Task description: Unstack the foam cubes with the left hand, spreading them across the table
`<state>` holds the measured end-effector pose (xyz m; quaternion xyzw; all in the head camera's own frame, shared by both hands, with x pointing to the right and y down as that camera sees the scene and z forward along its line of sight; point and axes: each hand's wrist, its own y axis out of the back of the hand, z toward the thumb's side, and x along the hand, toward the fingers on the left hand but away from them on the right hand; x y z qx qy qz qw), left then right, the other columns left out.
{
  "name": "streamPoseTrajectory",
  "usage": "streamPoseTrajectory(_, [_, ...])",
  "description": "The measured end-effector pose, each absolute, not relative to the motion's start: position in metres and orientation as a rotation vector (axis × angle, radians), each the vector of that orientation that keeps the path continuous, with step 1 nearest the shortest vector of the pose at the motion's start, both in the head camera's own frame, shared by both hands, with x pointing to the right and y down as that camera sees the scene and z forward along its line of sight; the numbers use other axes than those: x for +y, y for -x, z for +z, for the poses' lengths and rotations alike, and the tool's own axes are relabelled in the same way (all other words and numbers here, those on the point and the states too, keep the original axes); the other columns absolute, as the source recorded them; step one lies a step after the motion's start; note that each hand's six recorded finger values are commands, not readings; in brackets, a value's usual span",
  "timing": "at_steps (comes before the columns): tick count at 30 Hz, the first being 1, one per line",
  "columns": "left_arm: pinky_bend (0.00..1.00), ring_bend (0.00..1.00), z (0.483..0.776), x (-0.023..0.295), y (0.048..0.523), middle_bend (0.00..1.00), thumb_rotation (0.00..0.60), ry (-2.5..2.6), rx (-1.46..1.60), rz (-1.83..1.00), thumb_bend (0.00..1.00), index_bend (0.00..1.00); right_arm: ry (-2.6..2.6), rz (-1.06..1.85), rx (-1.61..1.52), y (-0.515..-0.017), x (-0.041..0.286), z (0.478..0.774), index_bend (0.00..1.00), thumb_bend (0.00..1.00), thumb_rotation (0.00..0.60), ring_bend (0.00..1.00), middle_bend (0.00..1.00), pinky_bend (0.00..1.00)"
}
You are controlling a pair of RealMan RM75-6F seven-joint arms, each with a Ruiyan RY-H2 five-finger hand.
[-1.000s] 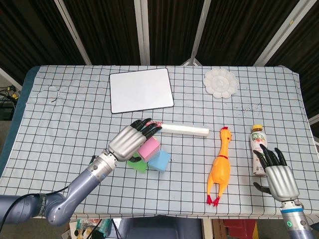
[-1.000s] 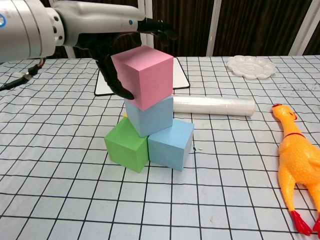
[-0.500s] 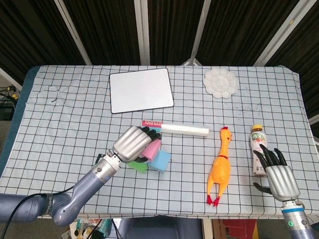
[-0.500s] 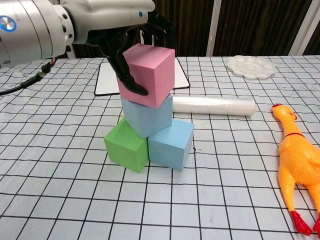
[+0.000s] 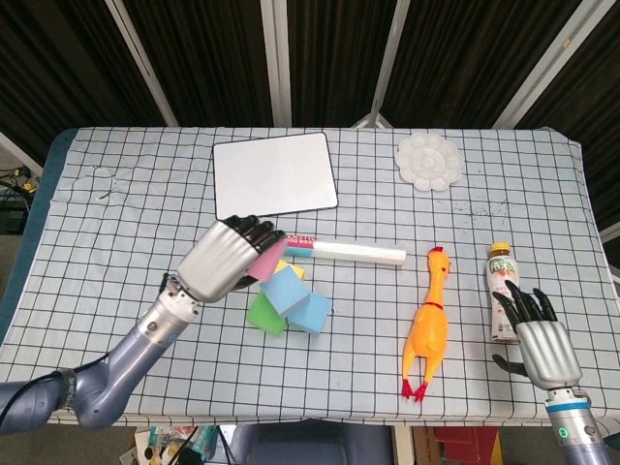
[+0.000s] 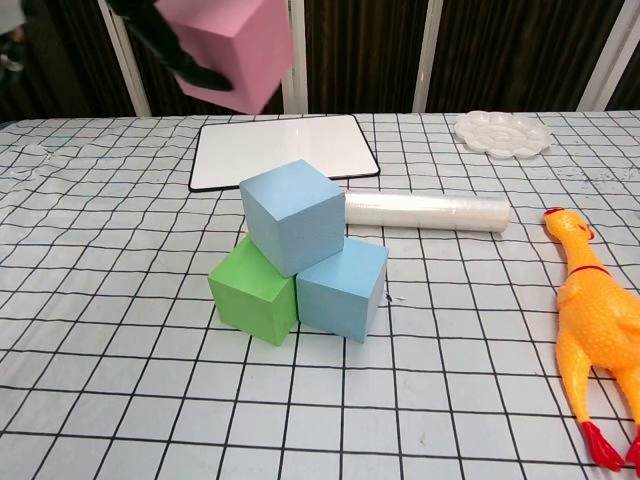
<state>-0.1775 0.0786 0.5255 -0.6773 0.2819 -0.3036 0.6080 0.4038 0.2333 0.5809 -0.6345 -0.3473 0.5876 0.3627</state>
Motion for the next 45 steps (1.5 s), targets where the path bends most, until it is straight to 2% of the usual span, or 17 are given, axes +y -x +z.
streamPoseTrajectory(4, [0.6,0.46,0.539,0.078,0.225,0.41,0.6,1.423,0.618,-0.747,0.21,0.33,1.632,1.501,-0.898,-0.403,0.234,0.579,0.14,0.02,0.6,0.14,0.04,0.08])
streamPoseTrajectory(8, [0.59,0.45,0.564,0.07,0.277,0.4,0.6,1.324,0.596,-0.834,0.21,0.33,1.635,1.506,-0.891,-0.402,0.235,0.581,0.14,0.02,0.6,0.14,0.04,0.08])
streamPoseTrajectory(12, [0.59,0.44,0.59,0.062,0.308,0.39,0.6,1.301,0.589,-0.896,0.21,0.32,1.642,1.496,-0.892,-0.398,0.236,0.581,0.14,0.02,0.6,0.14,0.04,0.08])
streamPoseTrajectory(19, [0.59,0.43,0.644,0.057,0.299,0.37,0.6,1.358,0.61,-0.977,0.21,0.26,1.639,1.494,-0.909,-0.401,0.236,0.577,0.14,0.02,0.6,0.14,0.04,0.08])
streamPoseTrajectory(31, [0.57,0.33,0.684,0.049,0.293,0.29,0.6,1.275,0.617,-1.172,0.19,0.23,1.654,1.492,-0.928,-0.406,0.234,0.575,0.14,0.02,0.6,0.14,0.04,0.08])
streamPoseTrajectory(34, [0.5,0.24,0.692,0.045,0.296,0.24,0.6,1.272,0.604,-1.23,0.15,0.2,1.656,1.493,-0.924,-0.406,0.234,0.575,0.14,0.02,0.6,0.14,0.04,0.08])
streamPoseTrajectory(36, [0.4,0.12,0.696,0.043,0.298,0.19,0.6,1.267,0.586,-1.265,0.12,0.19,1.658,1.495,-0.92,-0.405,0.234,0.576,0.14,0.02,0.6,0.14,0.04,0.08])
streamPoseTrajectory(38, [0.34,0.06,0.701,0.042,0.298,0.15,0.6,1.282,0.578,-1.295,0.09,0.17,1.658,1.5,-0.916,-0.405,0.235,0.577,0.14,0.02,0.6,0.14,0.04,0.08])
streamPoseTrajectory(41, [0.26,0.0,0.702,0.043,0.293,0.09,0.6,1.327,0.584,-1.306,0.04,0.15,1.657,1.503,-0.915,-0.405,0.234,0.577,0.14,0.02,0.6,0.14,0.04,0.08])
streamPoseTrajectory(45, [0.22,0.0,0.699,0.046,0.287,0.06,0.6,1.388,0.593,-1.301,0.0,0.12,1.659,1.507,-0.912,-0.406,0.235,0.576,0.14,0.02,0.6,0.14,0.04,0.07])
